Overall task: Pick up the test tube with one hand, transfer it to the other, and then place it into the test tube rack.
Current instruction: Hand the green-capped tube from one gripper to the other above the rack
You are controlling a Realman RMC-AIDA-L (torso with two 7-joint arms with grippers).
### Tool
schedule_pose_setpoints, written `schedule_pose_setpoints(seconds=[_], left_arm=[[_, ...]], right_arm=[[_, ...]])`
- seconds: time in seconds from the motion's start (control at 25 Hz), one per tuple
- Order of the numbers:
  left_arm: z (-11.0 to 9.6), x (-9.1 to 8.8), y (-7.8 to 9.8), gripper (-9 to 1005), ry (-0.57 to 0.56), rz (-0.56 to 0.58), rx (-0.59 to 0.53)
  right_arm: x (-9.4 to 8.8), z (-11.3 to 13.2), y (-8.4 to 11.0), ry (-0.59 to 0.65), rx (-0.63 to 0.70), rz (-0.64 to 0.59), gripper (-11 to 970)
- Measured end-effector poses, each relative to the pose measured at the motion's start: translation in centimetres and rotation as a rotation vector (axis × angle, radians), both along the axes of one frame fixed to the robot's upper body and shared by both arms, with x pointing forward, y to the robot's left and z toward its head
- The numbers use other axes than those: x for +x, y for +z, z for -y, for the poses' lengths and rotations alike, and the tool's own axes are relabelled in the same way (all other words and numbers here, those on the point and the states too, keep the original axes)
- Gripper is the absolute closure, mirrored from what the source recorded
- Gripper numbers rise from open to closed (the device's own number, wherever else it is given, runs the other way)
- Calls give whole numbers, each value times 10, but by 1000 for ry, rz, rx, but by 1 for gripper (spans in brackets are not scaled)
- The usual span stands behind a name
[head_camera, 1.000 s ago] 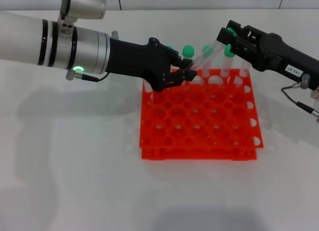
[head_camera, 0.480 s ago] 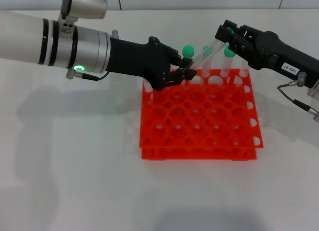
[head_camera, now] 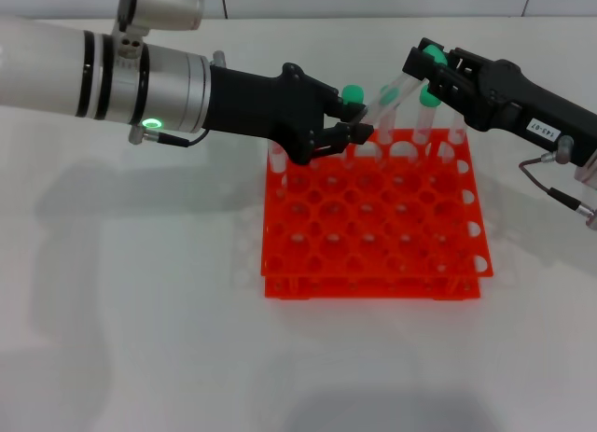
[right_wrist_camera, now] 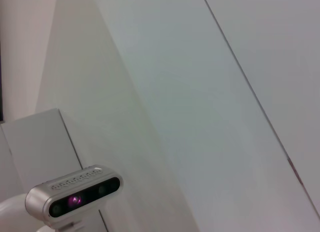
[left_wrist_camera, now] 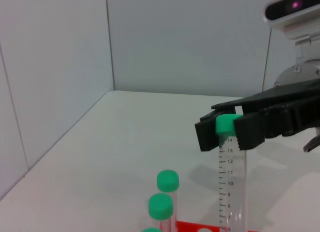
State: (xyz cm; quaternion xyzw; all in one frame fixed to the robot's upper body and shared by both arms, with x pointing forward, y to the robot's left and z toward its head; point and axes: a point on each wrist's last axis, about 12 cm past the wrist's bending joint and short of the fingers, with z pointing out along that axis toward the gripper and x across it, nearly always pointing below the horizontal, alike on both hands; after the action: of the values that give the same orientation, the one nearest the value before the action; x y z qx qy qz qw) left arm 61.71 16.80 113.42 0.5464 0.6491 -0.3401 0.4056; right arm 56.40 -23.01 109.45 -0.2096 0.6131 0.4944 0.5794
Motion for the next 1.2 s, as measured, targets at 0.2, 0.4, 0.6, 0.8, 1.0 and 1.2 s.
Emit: schedule_pose_setpoints(seconds=[0.2,0.4,0.6,0.8,1.0,1.2], left_arm=[[2,-1,-1,803,-4,2,-5],[2,-2,-2,803,-3,-2,-7],[2,-3,-4,803,-1,-8,-10],[2,-4,-5,803,1,-12,-11],[3,-3,-5,803,14,-47,-5],[7,-2,-5,803,23,-81,18]], right_arm=[[0,0,0,3,-1,0,682],[-2,1,-1,2,-1,-3,678],[-2,1,-2,1,-1,-4,674],[-2,2,-2,0,0,-4,671],[-2,2,-2,0,3,-6,667],[-3,2,-2,1,4,-8,663]])
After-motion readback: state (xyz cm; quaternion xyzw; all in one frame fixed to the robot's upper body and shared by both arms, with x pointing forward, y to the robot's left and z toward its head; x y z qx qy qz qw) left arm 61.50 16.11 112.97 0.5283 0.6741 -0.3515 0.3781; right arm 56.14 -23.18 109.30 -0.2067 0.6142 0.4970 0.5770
